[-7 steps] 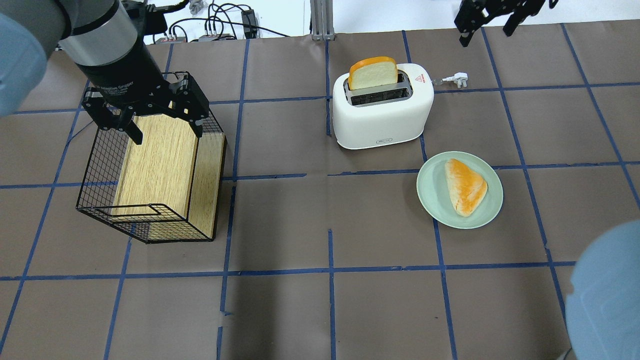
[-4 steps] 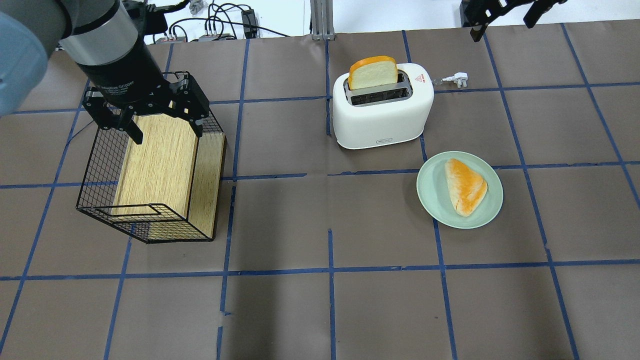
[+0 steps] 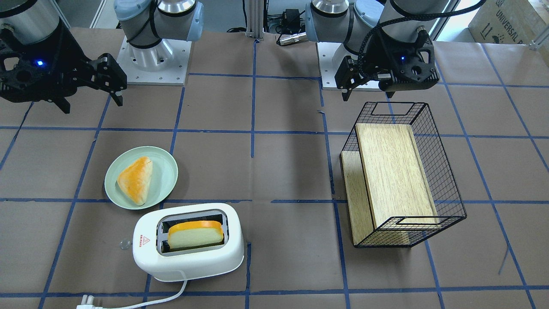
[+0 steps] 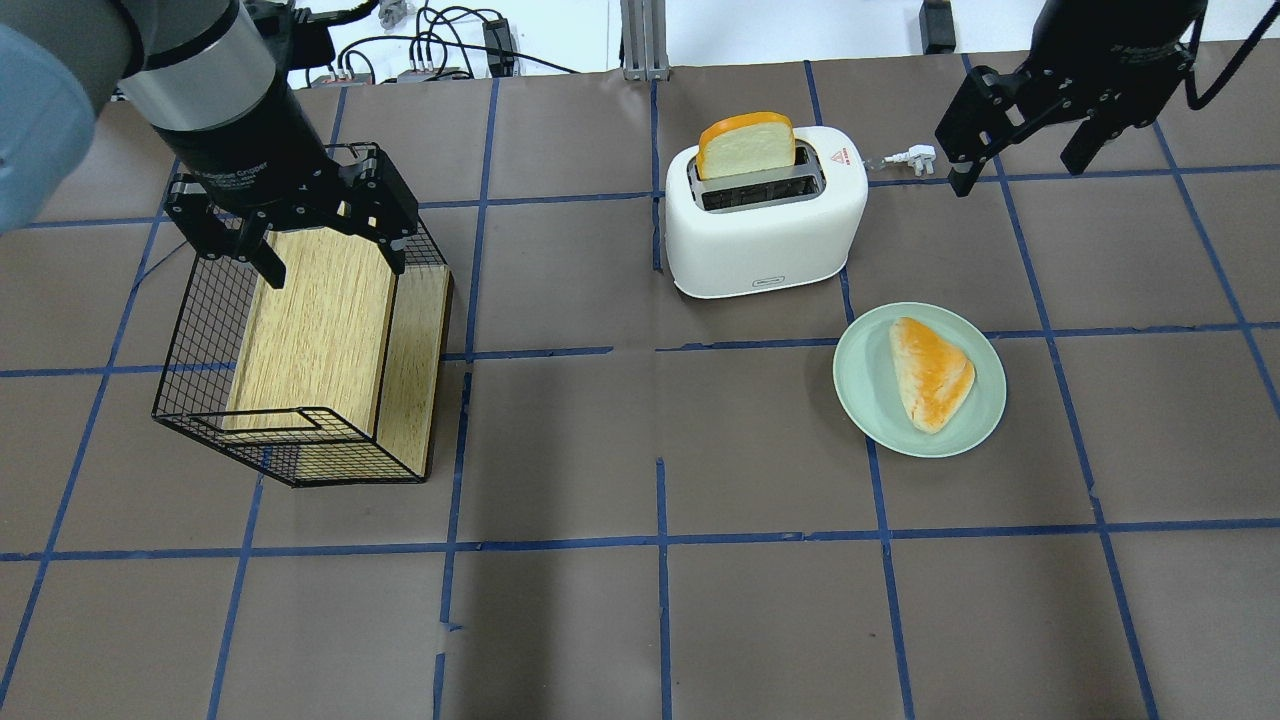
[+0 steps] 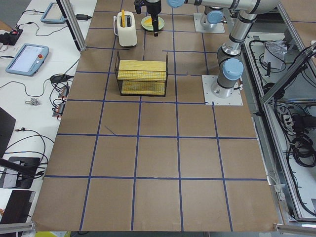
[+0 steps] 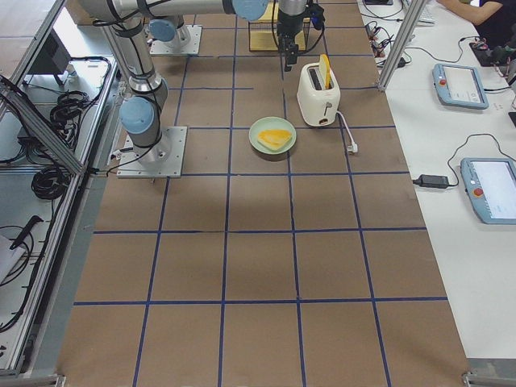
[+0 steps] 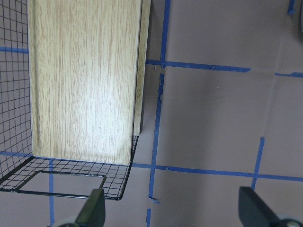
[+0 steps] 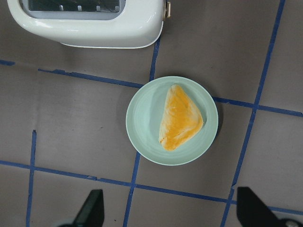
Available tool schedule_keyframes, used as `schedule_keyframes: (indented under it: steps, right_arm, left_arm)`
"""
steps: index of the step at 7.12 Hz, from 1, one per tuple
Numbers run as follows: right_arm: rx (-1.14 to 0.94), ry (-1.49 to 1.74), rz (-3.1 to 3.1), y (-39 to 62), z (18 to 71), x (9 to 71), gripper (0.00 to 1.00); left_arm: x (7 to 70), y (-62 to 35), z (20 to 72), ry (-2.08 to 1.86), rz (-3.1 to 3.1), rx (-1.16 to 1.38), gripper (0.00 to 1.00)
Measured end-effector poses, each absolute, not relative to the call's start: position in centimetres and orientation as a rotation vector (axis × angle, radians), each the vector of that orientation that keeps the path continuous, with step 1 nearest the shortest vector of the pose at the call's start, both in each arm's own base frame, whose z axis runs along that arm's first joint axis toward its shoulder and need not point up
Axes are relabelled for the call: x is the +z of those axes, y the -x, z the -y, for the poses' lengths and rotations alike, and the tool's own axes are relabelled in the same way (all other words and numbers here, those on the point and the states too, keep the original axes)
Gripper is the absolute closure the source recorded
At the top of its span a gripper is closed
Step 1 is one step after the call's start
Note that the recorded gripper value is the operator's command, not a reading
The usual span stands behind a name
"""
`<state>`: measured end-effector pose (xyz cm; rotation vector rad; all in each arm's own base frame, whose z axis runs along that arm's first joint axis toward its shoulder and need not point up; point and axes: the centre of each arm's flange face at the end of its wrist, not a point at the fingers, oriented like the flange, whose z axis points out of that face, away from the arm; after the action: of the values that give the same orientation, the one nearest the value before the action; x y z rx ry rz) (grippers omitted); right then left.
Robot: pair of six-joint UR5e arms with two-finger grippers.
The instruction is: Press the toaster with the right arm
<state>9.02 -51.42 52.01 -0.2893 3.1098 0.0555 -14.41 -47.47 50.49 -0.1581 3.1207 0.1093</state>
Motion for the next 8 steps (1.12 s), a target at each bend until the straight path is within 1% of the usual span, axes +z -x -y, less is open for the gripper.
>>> schedule_keyframes:
  steps: [3, 8]
  right_arm:
    - [0.003, 0.290, -3.125, -9.0, 50.2, 50.7, 0.00]
    - [0.007, 0.291, -3.127, -9.1, 49.8, 50.1, 0.00]
  left_arm:
    - [50.5, 14.4, 47.5, 0.158, -3.121, 0.109, 0.00]
    - [50.5, 14.4, 47.5, 0.159, -3.121, 0.110, 0.00]
